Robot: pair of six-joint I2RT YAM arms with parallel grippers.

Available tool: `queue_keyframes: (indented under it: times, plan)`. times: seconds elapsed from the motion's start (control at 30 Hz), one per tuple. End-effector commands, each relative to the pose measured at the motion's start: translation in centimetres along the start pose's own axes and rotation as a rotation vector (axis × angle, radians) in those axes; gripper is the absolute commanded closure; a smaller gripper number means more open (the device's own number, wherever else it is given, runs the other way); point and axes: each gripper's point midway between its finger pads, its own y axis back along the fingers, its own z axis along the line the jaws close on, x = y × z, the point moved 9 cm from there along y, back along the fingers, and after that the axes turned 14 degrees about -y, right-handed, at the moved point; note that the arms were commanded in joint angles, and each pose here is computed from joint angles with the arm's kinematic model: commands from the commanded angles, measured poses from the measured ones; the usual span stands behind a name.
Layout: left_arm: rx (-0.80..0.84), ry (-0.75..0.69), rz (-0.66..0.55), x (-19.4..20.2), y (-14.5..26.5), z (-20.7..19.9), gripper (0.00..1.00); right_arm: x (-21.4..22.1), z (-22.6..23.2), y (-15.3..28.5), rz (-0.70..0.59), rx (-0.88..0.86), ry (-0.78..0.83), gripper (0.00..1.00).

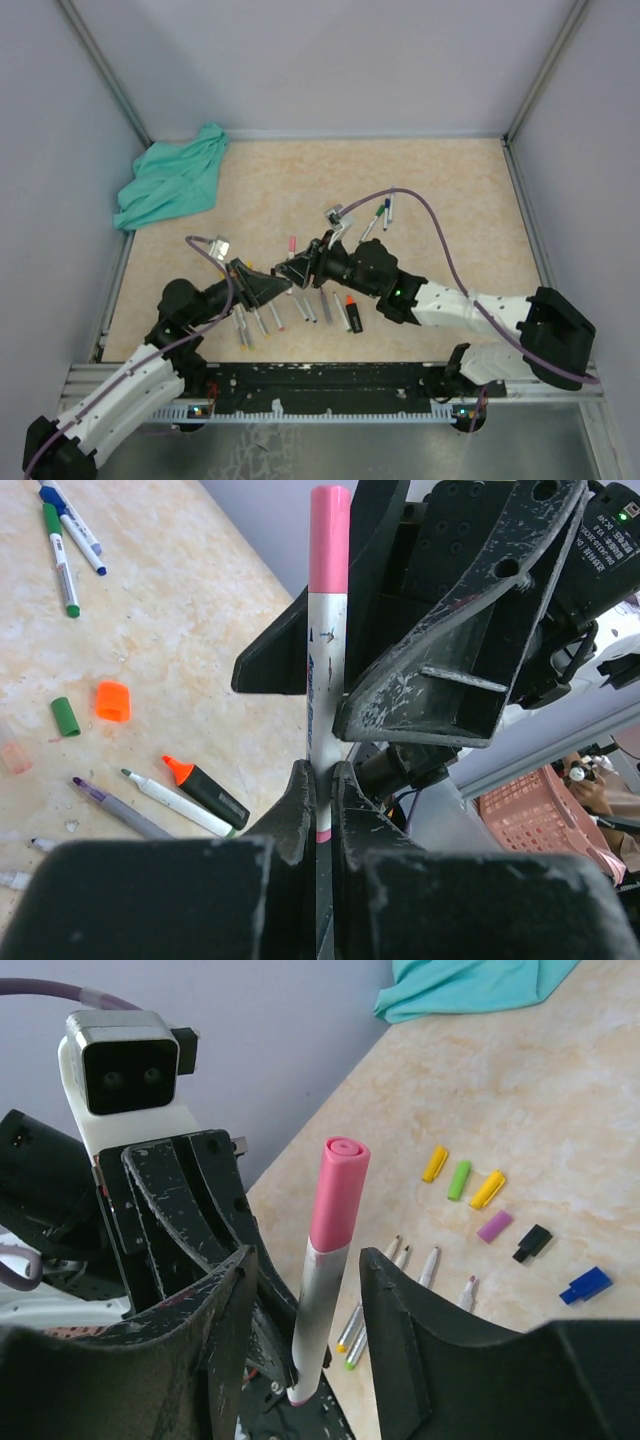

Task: Open the pen caps
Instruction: Pick up the pen from the center of the board.

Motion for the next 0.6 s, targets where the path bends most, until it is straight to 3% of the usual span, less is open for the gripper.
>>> queue_keyframes:
  times: [0.0,0.37,0.57]
  plan:
    - [0.034,-0.013,-0.026,-0.4,0.2,-0.5,1.00,-0.9,2.9,-1.3,-0.031,-0.108,-0.016,0.59]
    - [-0.013,0.004,-0.043,-0.4,0.7,-0.5,1.00,-0.1,3.1,-0.3,-0.060,-0.123,-0.045,0.69]
    - [-0.013,0.028,-0.054,-0.6,0.7,-0.7,1.00,0.0,3.4,0.0,-0.070,-0.145,-0.056,0.66]
